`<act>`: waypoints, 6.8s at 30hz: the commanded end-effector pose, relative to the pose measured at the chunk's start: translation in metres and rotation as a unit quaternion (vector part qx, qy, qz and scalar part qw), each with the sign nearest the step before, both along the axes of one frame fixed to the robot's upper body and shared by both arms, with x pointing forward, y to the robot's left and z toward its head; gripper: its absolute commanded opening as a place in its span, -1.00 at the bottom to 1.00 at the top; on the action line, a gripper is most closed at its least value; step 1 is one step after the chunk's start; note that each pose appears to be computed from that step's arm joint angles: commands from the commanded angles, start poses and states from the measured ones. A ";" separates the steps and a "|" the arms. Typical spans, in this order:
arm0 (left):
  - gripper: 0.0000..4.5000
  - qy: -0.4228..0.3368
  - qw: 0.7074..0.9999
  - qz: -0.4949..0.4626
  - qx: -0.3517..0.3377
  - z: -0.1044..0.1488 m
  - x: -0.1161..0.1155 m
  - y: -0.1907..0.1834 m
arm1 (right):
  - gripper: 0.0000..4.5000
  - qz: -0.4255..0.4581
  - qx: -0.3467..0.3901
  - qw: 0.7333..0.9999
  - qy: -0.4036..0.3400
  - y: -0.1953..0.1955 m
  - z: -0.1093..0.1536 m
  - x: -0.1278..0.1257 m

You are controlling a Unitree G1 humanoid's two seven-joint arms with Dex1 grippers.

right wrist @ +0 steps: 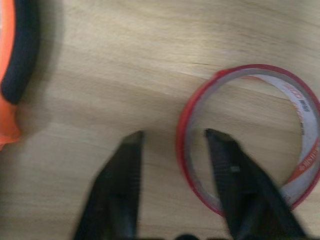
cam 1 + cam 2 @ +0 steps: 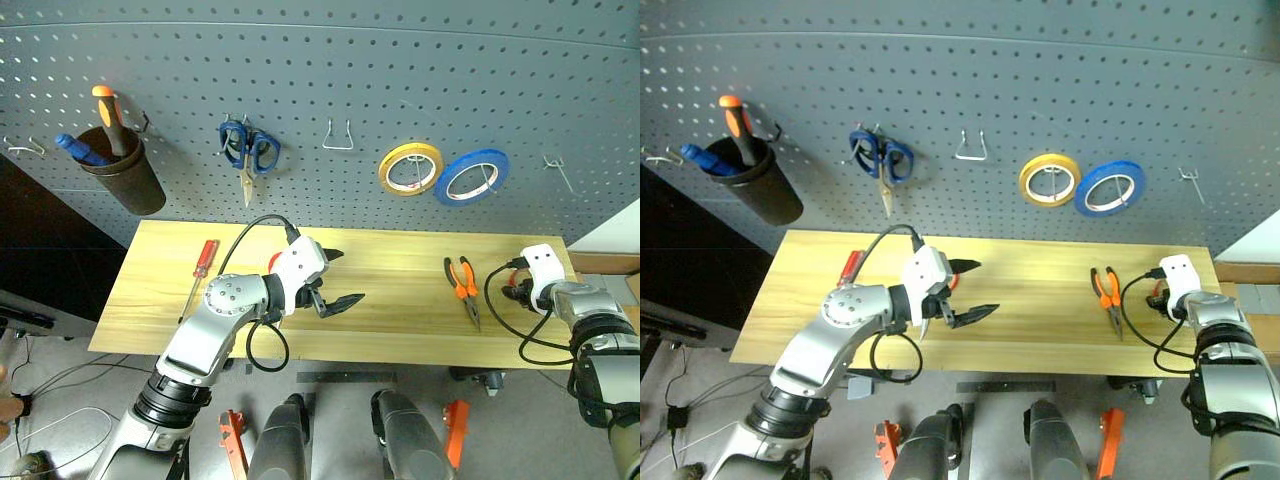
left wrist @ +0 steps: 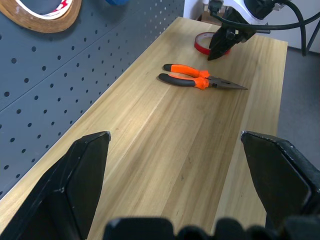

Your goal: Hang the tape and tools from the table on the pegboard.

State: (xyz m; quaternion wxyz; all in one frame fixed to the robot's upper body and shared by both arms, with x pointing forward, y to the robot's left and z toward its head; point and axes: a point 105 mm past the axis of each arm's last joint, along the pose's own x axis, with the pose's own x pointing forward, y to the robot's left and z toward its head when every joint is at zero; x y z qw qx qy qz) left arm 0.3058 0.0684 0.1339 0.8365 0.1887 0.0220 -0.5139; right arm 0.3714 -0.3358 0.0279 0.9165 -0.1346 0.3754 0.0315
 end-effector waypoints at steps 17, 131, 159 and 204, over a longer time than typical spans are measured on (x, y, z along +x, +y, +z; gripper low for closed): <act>1.00 -0.060 0.991 -0.096 -0.075 0.052 -0.023 -0.030 | -0.99 0.081 -0.172 0.969 -0.158 0.004 0.067 -0.039; 1.00 -0.115 0.957 0.175 -0.200 0.101 0.014 0.140 | -0.18 0.249 0.166 0.825 -0.479 0.324 0.236 -0.047; 1.00 -0.109 0.972 0.156 -0.139 0.094 -0.001 0.139 | -0.18 0.219 0.067 0.714 -0.661 0.345 0.294 0.035; 1.00 -0.021 0.958 0.281 -0.059 0.025 0.021 0.139 | 0.99 0.231 0.125 0.889 -0.374 0.334 0.148 0.006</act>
